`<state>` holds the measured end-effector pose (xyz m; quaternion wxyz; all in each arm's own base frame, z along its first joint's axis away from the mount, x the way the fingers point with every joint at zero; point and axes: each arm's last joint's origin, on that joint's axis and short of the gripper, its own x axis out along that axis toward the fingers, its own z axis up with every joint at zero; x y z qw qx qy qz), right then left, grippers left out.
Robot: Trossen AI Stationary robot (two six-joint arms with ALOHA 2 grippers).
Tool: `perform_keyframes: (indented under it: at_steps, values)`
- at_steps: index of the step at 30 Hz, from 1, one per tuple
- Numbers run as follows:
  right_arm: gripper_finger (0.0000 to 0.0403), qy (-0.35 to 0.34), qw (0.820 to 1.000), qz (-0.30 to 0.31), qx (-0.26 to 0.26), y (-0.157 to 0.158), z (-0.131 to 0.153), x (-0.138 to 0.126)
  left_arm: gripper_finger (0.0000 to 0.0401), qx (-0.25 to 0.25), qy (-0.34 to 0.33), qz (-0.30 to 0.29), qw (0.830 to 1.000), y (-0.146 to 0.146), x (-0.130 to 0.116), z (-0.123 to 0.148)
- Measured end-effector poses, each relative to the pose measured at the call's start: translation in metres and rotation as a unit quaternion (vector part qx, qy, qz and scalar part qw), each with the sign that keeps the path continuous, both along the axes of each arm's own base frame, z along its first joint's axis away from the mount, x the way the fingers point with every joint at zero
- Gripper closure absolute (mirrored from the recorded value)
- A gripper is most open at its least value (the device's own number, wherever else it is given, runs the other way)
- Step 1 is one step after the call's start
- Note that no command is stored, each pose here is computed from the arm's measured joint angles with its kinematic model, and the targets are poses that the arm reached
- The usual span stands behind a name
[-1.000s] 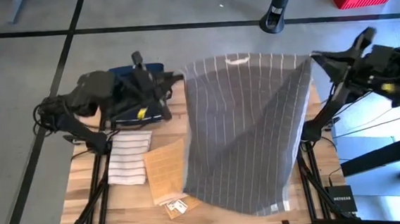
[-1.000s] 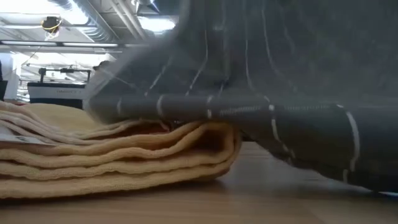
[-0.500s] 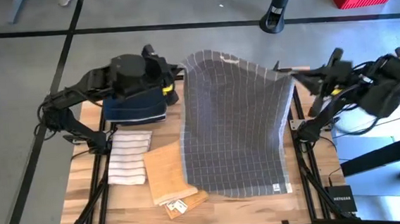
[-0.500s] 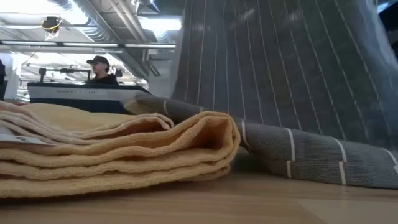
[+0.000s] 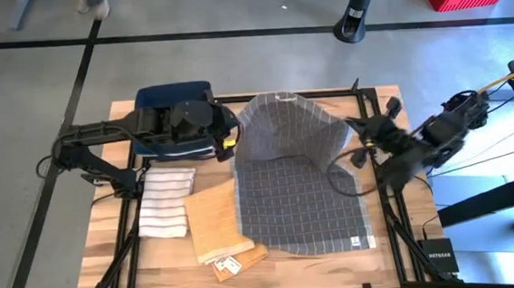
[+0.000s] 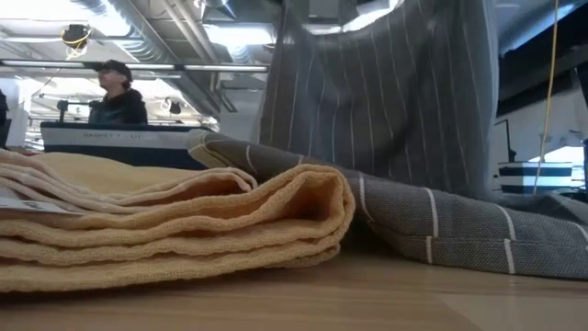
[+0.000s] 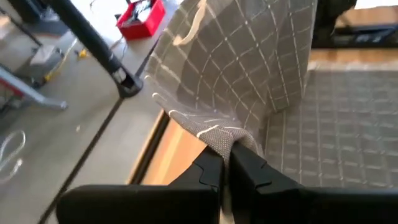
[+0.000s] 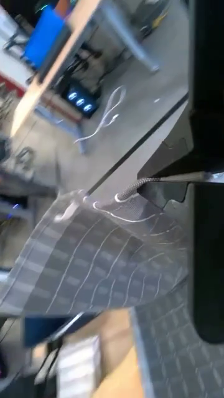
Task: Fold towel
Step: Fold the gray pattern towel
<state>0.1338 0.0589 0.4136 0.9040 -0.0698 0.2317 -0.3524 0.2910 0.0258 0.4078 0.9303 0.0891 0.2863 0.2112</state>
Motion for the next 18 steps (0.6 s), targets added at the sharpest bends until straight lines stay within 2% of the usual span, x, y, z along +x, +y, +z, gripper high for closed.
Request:
perform_keyframes:
  at_steps: [7, 13, 18]
  values:
    - [0.0398, 0.034, 0.996, -0.078, 0.003, -0.017, -0.061, 0.002, 0.0396, -0.043, 0.011, -0.007, 0.999, -0.002, -0.004, -0.053]
    - [0.0398, 0.076, 0.987, -0.143, -0.014, -0.033, -0.115, 0.009, 0.0396, -0.045, 0.031, 0.003, 0.998, 0.004, 0.006, -0.106]
    - [0.0398, 0.116, 0.975, -0.186, -0.026, -0.049, -0.151, 0.012, 0.0396, -0.037, 0.008, 0.029, 0.999, 0.02, 0.005, -0.126]
